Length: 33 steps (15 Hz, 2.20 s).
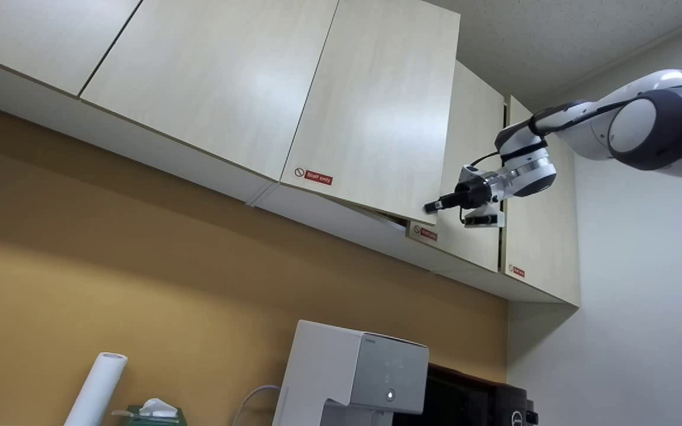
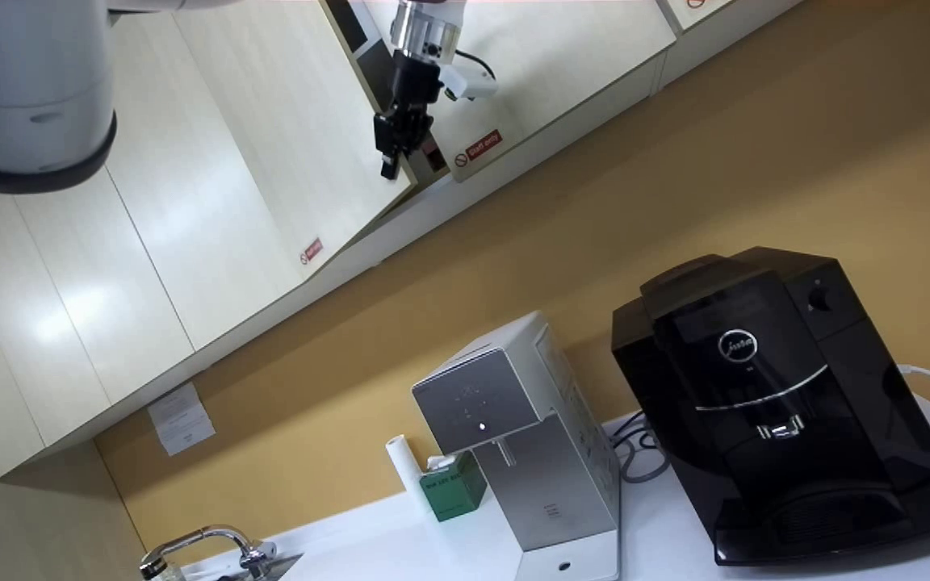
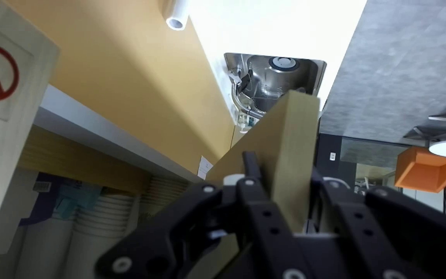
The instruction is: Close the cabinet door
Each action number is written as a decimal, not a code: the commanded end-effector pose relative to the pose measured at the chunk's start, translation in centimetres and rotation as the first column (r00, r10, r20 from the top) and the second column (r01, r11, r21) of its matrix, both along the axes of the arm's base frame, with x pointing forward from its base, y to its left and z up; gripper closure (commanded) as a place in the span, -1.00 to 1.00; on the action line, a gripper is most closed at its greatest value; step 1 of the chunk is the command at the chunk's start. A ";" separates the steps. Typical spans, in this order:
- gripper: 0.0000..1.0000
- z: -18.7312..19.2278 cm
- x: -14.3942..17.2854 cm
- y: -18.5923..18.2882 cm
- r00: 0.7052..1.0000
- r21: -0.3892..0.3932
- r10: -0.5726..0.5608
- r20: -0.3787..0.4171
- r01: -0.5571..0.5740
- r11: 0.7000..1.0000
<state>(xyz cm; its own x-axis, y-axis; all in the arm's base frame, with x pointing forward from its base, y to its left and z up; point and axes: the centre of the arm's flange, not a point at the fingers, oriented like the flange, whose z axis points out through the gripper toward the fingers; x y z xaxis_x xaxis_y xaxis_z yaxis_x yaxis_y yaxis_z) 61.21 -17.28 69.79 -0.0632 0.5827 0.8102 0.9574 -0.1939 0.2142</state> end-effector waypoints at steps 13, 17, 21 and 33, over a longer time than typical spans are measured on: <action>-0.72 3.8 2.7 1.8 0.995 0.006 0.084 0.044 -0.084 0.996; -1.00 4.2 2.1 1.4 0.998 -0.015 0.032 0.057 -0.031 0.999; -1.00 4.5 1.6 0.4 0.995 -0.020 -0.053 0.083 0.055 0.998; -1.00 5.5 1.3 0.2 0.920 -0.059 -0.354 0.170 0.368 0.928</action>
<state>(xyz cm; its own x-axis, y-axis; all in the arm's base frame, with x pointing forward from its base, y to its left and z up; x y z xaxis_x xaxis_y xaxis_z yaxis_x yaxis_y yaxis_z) 64.74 -17.74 74.06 -0.0284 0.6458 0.7630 0.8447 -0.3926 0.3638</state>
